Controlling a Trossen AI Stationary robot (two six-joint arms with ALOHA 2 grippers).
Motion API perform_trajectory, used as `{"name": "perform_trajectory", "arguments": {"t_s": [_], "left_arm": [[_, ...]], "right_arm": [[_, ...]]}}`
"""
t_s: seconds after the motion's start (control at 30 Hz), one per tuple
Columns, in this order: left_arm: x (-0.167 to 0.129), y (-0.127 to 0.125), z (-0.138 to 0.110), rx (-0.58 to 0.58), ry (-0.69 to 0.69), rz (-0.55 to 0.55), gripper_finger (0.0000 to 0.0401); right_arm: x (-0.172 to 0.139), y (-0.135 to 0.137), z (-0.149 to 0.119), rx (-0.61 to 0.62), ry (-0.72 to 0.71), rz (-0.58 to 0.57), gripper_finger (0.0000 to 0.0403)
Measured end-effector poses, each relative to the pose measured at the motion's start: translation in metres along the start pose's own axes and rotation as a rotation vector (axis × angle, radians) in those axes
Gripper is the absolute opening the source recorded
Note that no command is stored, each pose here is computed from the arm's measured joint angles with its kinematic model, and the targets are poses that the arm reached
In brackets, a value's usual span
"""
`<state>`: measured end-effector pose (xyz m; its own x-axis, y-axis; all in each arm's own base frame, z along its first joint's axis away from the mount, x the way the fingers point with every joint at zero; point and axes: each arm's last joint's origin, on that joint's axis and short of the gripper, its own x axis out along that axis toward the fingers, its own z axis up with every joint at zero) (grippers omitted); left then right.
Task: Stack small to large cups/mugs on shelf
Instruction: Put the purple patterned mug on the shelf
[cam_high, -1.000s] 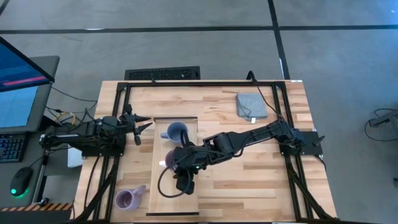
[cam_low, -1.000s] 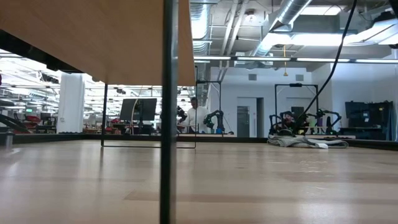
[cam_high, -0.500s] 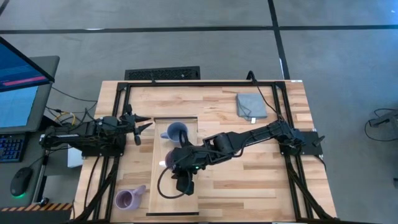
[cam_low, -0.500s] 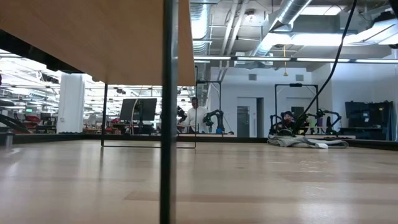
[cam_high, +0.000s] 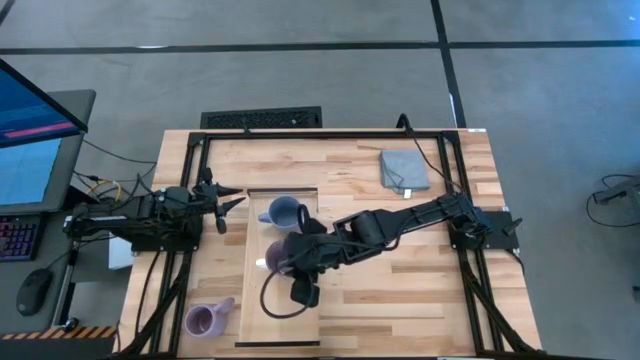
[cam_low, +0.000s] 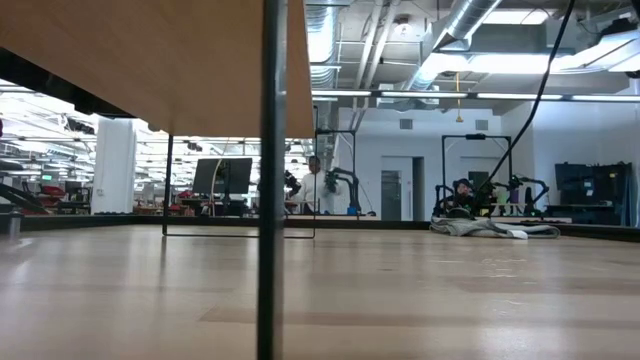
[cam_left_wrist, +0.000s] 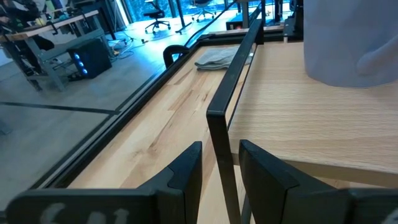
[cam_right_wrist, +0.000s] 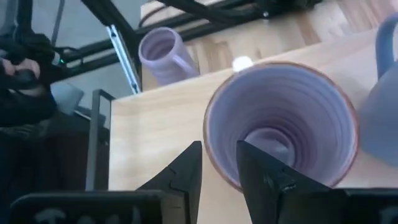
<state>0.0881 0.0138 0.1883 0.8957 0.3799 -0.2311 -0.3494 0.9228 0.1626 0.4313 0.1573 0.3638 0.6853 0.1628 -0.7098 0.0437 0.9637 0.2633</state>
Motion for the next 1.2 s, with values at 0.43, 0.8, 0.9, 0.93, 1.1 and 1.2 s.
{"name": "perform_trajectory", "arguments": {"t_s": [0.43, 0.8, 0.9, 0.93, 1.1, 1.2], "left_arm": [[0.0, 0.0, 0.0, 0.0, 0.0, 0.001, 0.0098], [0.0, 0.0, 0.0, 0.0, -0.001, 0.0, 0.0098], [0.0, 0.0, 0.0, 0.0, -0.001, 0.0, 0.0098], [0.0, 0.0, 0.0, 0.0, -0.001, 0.001, 0.0098], [0.0, 0.0, 0.0, 0.0, -0.001, 0.001, 0.0098], [0.0, 0.0, 0.0, 0.0, -0.001, 0.0, 0.0098]], "right_arm": [[-0.038, 0.008, -0.01, 0.04, 0.018, -0.095, 0.0123], [-0.021, -0.012, -0.014, 0.109, 0.087, -0.167, 0.0123], [-0.016, -0.016, -0.016, 0.114, 0.102, -0.176, 0.0123], [-0.015, -0.017, -0.016, 0.115, 0.104, -0.179, 0.0123], [-0.013, -0.018, -0.016, 0.116, 0.104, -0.18, 0.0123], [-0.012, -0.016, -0.014, 0.103, 0.079, -0.16, 0.0123]]}}
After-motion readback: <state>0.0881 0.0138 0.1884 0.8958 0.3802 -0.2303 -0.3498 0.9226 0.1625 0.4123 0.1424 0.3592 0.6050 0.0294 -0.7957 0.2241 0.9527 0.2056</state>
